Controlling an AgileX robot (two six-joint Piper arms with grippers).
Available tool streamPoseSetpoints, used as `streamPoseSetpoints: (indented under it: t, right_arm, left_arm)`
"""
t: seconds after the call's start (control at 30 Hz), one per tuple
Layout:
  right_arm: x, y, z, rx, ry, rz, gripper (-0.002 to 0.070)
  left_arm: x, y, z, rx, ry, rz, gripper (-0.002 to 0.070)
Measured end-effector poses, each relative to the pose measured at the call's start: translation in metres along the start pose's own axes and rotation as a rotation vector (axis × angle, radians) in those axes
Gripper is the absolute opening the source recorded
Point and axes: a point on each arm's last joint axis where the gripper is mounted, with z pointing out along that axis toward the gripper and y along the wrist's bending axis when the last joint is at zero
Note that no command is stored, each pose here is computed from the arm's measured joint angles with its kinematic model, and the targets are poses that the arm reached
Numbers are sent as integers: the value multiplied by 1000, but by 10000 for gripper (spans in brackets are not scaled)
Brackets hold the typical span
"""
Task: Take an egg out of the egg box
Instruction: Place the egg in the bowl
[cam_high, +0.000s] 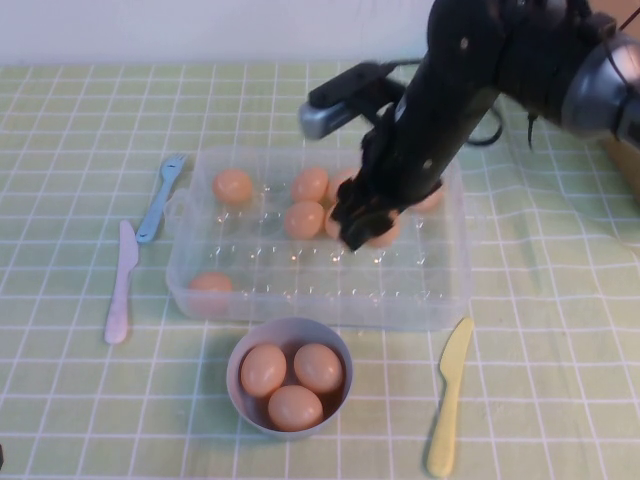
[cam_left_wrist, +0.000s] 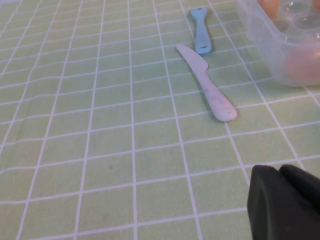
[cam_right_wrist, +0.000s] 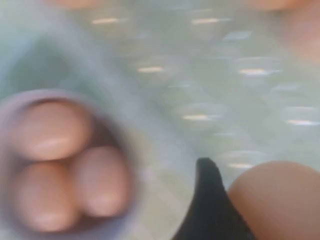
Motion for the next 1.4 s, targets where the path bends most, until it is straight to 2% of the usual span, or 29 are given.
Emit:
streamPoseSetpoints:
  t: [0.2,0.5,0.67,0.93,1.03,1.2,1.4]
  right_arm:
    - [17,57,14,-113,-67,-31,390]
    - [27,91,50,-142,-69,-107,389]
    - [27,97,55,-149,-62,-120,388]
    - [31,94,78,-143,-10,-118,392]
    - [31,94,79,-138,-7,-122,431]
    - [31,92,79,-124,-2,-135,537]
    - [30,94,57,-118,-35,-150,561]
  left_arm:
    - [0,0,0,0,0,0,-3]
    - [0,0,0,0,0,0,-3]
    - [0,0,0,0,0,0,-3]
    - [0,0,0,0,0,0,-3]
    - [0,0,0,0,0,0,-3]
    - [0,0,0,0,0,0,-3]
    - [0,0,0,0,0,0,-3]
